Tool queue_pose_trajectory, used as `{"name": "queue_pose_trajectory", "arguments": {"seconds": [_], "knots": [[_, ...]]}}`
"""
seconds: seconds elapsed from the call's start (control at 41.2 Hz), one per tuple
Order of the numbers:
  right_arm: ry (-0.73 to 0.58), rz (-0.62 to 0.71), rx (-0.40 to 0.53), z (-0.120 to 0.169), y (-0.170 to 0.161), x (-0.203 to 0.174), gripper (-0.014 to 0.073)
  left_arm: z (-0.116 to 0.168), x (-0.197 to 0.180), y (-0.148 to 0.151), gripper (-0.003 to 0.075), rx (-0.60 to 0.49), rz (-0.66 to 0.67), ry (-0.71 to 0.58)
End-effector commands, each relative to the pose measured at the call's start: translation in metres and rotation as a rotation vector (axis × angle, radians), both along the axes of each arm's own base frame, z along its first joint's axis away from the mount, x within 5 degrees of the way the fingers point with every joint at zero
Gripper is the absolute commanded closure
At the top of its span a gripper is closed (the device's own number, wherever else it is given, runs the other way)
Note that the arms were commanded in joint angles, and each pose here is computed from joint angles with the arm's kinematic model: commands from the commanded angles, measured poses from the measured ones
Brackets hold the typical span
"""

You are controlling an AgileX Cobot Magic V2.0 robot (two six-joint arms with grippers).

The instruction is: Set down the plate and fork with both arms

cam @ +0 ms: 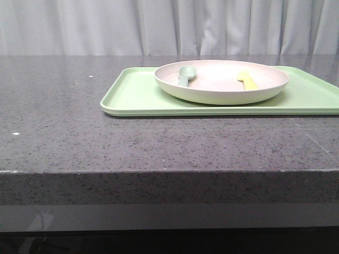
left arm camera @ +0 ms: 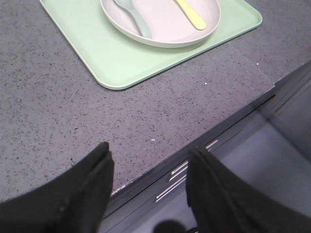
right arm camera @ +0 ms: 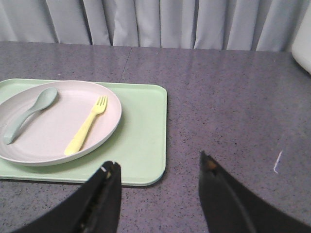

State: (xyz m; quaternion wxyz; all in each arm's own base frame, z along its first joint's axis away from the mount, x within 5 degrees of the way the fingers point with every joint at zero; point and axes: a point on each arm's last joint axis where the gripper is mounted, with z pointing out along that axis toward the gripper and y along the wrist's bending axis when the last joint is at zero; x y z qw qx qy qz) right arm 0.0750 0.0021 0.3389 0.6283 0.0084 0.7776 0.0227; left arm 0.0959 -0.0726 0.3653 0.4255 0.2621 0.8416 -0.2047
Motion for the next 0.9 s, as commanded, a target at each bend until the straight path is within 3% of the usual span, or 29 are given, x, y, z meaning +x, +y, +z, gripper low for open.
{"name": "queue_pose_trajectory", "arguments": {"seconds": [0.0, 0.437, 0.704, 0.874], "knots": [[-0.093, -0.002, -0.011, 0.016, 0.0, 0.002, 0.0199, 0.013, 0.001, -0.002, 0.0367, -0.068, 0.007, -0.069], [-0.098, 0.003, 0.003, 0.023, 0.0, 0.0, 0.0199, 0.013, 0.001, -0.002, 0.0367, -0.068, 0.007, -0.069], [0.113, 0.02, 0.003, 0.044, 0.002, 0.016, 0.0199, 0.013, 0.001, -0.002, 0.0367, -0.068, 0.008, -0.071], [0.241, 0.162, -0.046, 0.055, 0.014, 0.037, 0.0199, 0.013, 0.001, -0.002, 0.0367, -0.068, 0.008, -0.071]]}}
